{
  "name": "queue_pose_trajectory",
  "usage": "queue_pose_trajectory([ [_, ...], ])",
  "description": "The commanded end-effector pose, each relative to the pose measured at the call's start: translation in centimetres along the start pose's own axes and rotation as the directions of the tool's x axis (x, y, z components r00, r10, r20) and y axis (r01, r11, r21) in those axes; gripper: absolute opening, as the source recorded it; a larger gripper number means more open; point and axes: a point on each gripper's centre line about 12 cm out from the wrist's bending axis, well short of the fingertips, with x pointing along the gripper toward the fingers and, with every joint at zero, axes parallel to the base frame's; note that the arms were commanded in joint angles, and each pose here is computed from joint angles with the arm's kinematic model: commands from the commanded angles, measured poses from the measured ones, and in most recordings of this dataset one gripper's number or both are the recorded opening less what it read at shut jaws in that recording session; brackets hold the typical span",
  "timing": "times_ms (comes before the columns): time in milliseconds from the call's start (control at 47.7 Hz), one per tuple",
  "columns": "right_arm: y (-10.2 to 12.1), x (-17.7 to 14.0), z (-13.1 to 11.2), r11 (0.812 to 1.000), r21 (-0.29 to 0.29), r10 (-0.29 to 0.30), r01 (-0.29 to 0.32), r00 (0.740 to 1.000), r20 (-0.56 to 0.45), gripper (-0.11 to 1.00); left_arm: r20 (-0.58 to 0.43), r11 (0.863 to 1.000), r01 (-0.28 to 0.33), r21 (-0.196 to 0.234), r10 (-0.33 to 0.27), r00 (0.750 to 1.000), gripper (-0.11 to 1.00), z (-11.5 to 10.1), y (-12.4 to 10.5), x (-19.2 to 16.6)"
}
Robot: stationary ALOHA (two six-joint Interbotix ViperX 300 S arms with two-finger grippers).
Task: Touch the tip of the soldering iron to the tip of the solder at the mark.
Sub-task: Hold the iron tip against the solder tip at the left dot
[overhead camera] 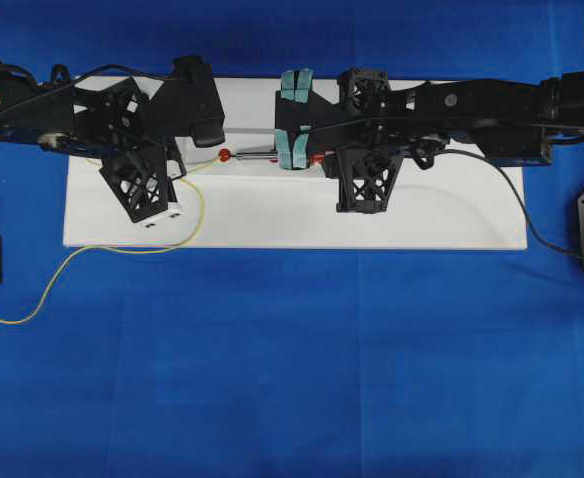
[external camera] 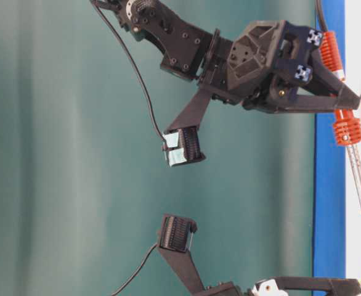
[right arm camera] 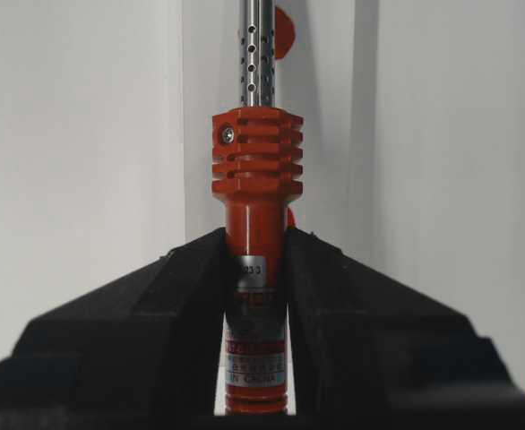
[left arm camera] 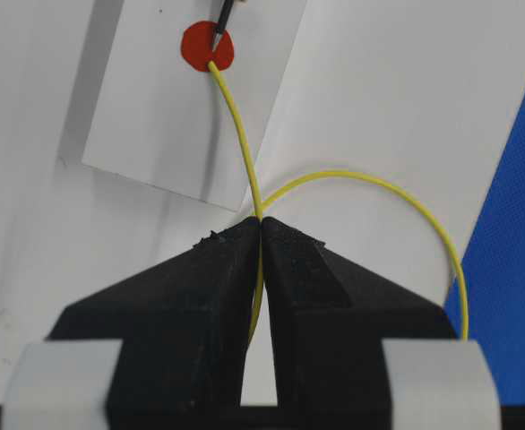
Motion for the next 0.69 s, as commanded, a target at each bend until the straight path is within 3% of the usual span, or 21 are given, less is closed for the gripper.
queue_pose_trajectory([
  [0,-0.23,-0.84,1.29,1.0,0.001,-0.005,0.005,0.999,0.041,0.06,0.033,1.0,0.005,0.0,-0.005,0.999,0.01,1.03,-0.14,-0.59],
  [671,-0.22,-0.78,1.24,1.0,0.001,-0.005,0.005,0.999,0.038,0.06,0.033,1.0,0.004,0.002,-0.005,0.999,0.01,1.35,-0.18,-0.71],
])
